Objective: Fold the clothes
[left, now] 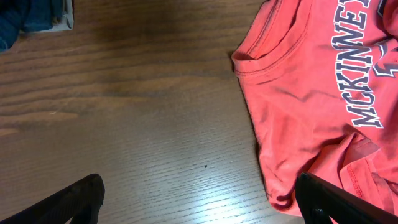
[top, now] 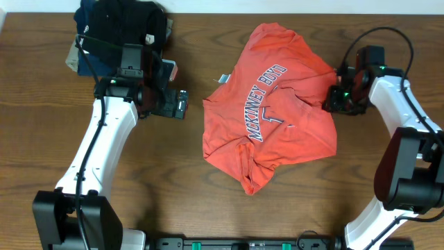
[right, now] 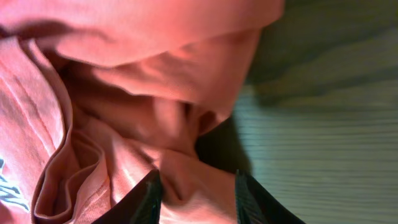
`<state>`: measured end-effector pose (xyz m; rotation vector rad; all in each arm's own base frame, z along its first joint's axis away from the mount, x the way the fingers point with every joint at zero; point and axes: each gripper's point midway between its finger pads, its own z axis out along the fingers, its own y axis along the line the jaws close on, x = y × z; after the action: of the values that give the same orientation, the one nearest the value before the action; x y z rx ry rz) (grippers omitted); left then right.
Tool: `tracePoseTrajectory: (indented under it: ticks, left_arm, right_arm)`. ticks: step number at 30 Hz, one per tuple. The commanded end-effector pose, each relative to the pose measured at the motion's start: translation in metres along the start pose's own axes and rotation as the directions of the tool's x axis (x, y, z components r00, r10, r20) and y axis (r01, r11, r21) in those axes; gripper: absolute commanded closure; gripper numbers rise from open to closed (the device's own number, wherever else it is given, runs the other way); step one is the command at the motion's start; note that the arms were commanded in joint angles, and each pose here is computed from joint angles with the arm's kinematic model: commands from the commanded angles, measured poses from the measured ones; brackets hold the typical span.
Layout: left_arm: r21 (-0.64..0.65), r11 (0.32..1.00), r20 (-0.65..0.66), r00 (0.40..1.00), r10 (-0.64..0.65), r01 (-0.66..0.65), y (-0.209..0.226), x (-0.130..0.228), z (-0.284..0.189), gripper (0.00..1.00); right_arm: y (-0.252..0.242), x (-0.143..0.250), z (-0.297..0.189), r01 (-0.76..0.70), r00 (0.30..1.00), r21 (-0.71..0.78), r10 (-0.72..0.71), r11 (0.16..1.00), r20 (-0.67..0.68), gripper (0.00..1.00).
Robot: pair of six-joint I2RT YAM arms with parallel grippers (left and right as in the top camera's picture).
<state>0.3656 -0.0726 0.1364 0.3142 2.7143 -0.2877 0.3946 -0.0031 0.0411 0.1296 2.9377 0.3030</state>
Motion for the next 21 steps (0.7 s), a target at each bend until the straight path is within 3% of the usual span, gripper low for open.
tracePoseTrajectory:
  ticks: [1, 9, 15, 21]
  left_arm:
    - [-0.002, 1.000, -0.006, 1.000, 0.009, -0.009, 0.000, 0.002, 0.002, 0.01]
    - [-0.002, 1.000, -0.006, 1.000, 0.009, -0.009, 0.000, 0.001, 0.002, 0.01]
    - [-0.002, 1.000, -0.005, 1.000, 0.009, -0.009, 0.001, 0.001, 0.002, 0.01]
    - [-0.003, 1.000, 0.004, 1.000, 0.011, -0.011, 0.001, -0.001, 0.002, 0.01]
  right_arm:
    - [0.010, 0.008, 0.008, -0.001, 1.000, -0.055, -0.001, 0.998, -0.025, 0.66]
    - [0.017, 0.003, -0.002, -0.008, 1.000, -0.090, 0.007, 0.996, -0.012, 0.98]
    - [0.035, -0.001, -0.064, 0.035, 0.997, -0.093, -0.029, 0.995, 0.066, 0.99]
    - [0.087, 0.040, -0.107, 0.163, 0.986, -0.115, -0.159, 0.980, 0.042, 0.99]
